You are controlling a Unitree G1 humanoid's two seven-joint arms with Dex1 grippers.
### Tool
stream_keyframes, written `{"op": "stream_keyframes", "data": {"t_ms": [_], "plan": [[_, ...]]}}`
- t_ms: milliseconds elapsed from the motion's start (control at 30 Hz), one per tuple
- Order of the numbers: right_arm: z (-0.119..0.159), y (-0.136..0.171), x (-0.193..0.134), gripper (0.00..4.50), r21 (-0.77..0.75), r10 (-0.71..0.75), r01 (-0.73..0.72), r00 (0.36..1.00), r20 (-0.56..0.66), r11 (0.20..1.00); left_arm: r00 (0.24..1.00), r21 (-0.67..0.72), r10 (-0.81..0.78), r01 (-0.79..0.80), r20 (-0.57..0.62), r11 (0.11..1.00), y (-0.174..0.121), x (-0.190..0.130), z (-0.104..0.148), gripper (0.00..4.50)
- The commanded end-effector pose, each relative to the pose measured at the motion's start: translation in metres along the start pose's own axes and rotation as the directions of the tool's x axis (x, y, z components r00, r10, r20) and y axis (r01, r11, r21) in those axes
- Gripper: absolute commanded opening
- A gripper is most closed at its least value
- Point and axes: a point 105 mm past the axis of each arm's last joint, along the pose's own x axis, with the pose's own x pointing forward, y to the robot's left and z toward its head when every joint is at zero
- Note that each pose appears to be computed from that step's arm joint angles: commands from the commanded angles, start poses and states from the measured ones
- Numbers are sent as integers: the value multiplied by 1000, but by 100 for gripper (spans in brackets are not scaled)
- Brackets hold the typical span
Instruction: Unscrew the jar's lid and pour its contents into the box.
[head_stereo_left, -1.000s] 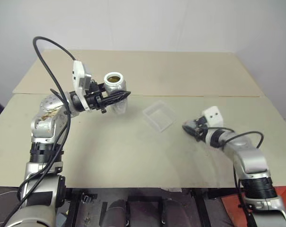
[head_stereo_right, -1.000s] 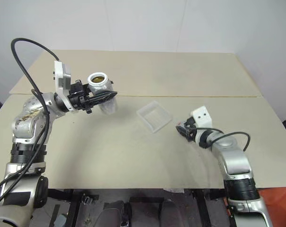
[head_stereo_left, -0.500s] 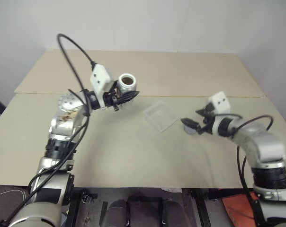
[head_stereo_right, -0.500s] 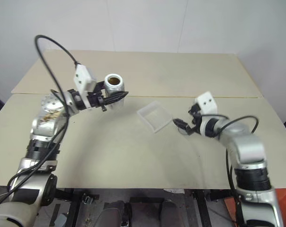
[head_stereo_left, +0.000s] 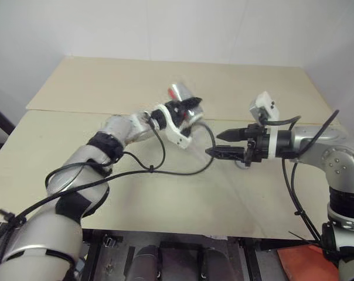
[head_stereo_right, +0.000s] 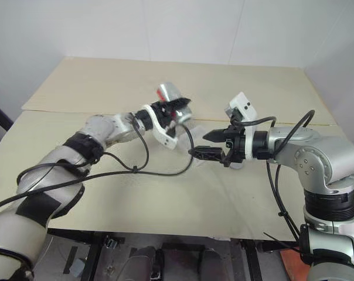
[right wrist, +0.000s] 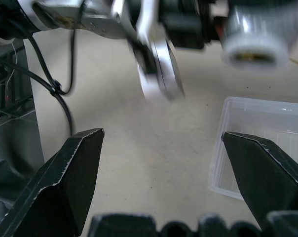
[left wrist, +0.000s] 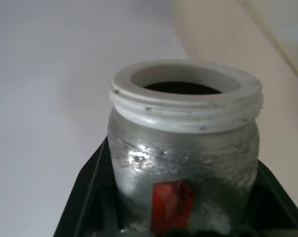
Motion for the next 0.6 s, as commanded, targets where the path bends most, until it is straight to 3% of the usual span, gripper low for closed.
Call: {"op": "stream_keyframes", "data": {"t_ms": [33, 167, 367, 500, 600], "plan": [[16, 4, -8, 447, -43, -18, 20, 999, 50, 999, 999, 222, 14, -24, 43, 975, 10, 16, 0, 199], [20, 5, -14, 447, -37, -40, 44, 995, 88, 998, 1000, 330, -11, 3, 21, 944, 14, 29, -1, 199], [15, 9, -20, 447, -24, -68, 71, 992, 105, 997, 999, 317, 7, -17, 31, 948, 16, 31, 1, 199], [14, 8, -22, 447, -12, -86, 88, 990, 111, 996, 1000, 221, 18, -15, -12, 975, 16, 25, -9, 199], [13, 7, -23, 447, -20, -101, 103, 989, 105, 994, 996, 48, 16, -12, -86, 999, 13, 14, -22, 199]]}}
